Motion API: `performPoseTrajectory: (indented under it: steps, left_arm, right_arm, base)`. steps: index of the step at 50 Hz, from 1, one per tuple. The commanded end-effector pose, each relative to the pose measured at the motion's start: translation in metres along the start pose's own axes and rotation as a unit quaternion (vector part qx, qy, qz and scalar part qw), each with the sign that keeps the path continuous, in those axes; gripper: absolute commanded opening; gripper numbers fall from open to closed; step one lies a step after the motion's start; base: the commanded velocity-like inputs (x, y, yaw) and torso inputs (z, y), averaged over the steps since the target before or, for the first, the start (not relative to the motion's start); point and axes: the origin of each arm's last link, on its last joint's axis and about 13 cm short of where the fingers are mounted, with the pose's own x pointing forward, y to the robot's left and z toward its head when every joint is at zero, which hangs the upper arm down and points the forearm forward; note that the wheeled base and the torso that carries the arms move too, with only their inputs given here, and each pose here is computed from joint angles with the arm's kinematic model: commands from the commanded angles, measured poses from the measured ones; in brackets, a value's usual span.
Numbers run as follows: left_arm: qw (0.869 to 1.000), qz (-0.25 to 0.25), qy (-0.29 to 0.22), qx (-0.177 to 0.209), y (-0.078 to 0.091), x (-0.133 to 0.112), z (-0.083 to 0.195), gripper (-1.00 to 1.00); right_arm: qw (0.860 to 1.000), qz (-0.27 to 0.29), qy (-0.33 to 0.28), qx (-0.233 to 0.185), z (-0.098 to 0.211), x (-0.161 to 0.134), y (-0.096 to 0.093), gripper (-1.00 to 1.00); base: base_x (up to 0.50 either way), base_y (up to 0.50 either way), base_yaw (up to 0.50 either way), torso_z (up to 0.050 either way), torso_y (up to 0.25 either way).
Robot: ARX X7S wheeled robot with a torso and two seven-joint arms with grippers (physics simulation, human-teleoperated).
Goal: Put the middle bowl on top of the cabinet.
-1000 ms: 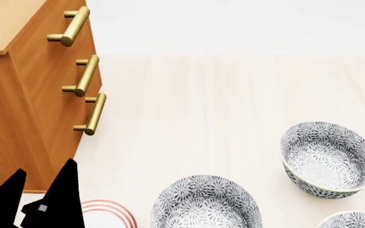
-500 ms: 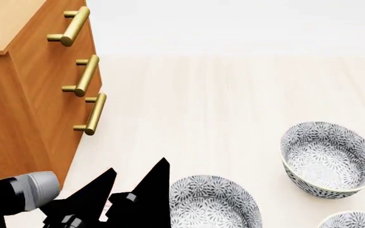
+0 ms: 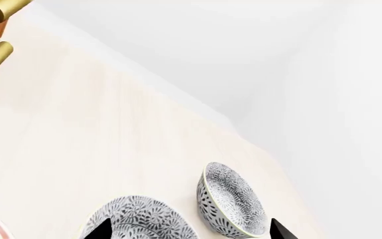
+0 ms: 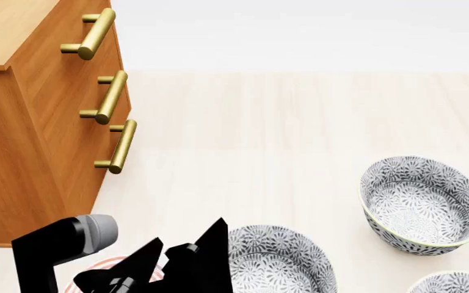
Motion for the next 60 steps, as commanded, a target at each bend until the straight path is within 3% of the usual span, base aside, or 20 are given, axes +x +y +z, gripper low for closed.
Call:
performPoseTrajectory:
  steps: [1, 19, 60]
  left_arm:
    - [1.0, 0.017, -0.013, 0.02, 0.002, 0.0, -0.001, 1.0]
    - [0.999, 0.045, 0.016, 0.001, 0.026, 0.014, -0.019, 1.0]
    - [0.997, 0.059, 0.057, -0.015, 0.039, 0.022, -0.037, 1.0]
  right_arm:
    - [1.0, 0.001, 0.001, 0.0, 0.001, 0.0, 0.0, 1.0]
    - [1.0, 0.003, 0.001, 0.0, 0.0, 0.001, 0.002, 1.0]
    - [1.0, 0.003, -0.002, 0.0, 0.004, -0.001, -0.002, 1.0]
  base:
    - [0.0, 0.0, 0.0, 0.0, 0.0]
    - [0.0, 0.0, 0.0, 0.0, 0.0]
    - [0.0, 0.0, 0.0, 0.0, 0.0]
